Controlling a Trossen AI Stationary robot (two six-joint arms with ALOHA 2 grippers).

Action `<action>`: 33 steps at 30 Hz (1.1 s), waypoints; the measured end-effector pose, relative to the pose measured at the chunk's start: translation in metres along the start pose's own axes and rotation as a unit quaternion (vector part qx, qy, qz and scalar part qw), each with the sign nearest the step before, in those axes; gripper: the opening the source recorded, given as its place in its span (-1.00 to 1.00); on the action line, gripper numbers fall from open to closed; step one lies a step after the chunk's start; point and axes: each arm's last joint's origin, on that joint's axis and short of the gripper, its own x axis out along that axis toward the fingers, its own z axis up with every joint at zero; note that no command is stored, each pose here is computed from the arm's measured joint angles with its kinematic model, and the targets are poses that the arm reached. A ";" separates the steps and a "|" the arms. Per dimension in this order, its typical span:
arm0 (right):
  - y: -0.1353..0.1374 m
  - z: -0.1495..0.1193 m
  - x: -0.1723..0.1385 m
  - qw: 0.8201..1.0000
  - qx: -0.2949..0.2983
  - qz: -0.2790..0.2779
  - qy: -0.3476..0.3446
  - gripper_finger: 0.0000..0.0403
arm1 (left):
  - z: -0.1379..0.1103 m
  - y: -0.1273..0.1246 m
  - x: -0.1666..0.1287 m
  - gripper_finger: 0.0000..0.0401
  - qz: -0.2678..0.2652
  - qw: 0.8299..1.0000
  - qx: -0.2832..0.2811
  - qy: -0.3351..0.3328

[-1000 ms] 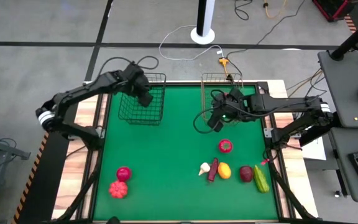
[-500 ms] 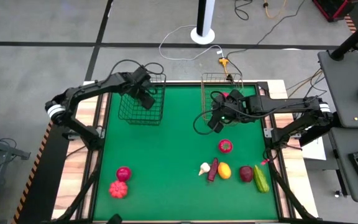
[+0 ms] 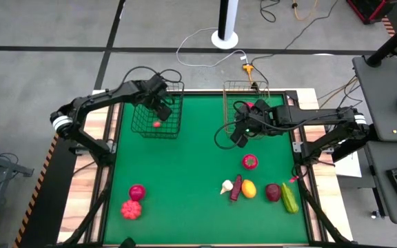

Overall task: Sort produce into baskets
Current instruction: Put the garlic into the gold wire basket

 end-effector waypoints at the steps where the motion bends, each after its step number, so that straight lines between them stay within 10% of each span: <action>1: 0.000 0.000 0.000 1.000 -0.002 0.006 0.003 0.24 | 0.000 -0.003 -0.002 -0.07 -0.003 1.000 0.005 -0.003; 16: 0.061 -0.030 -0.021 0.976 -0.140 0.160 0.045 0.22 | -0.056 -0.111 -0.104 -0.07 -0.020 0.971 0.144 -0.191; 33: 0.162 -0.082 0.012 0.941 -0.278 0.165 0.104 0.34 | -0.137 -0.165 -0.174 -0.07 -0.140 0.920 0.204 -0.306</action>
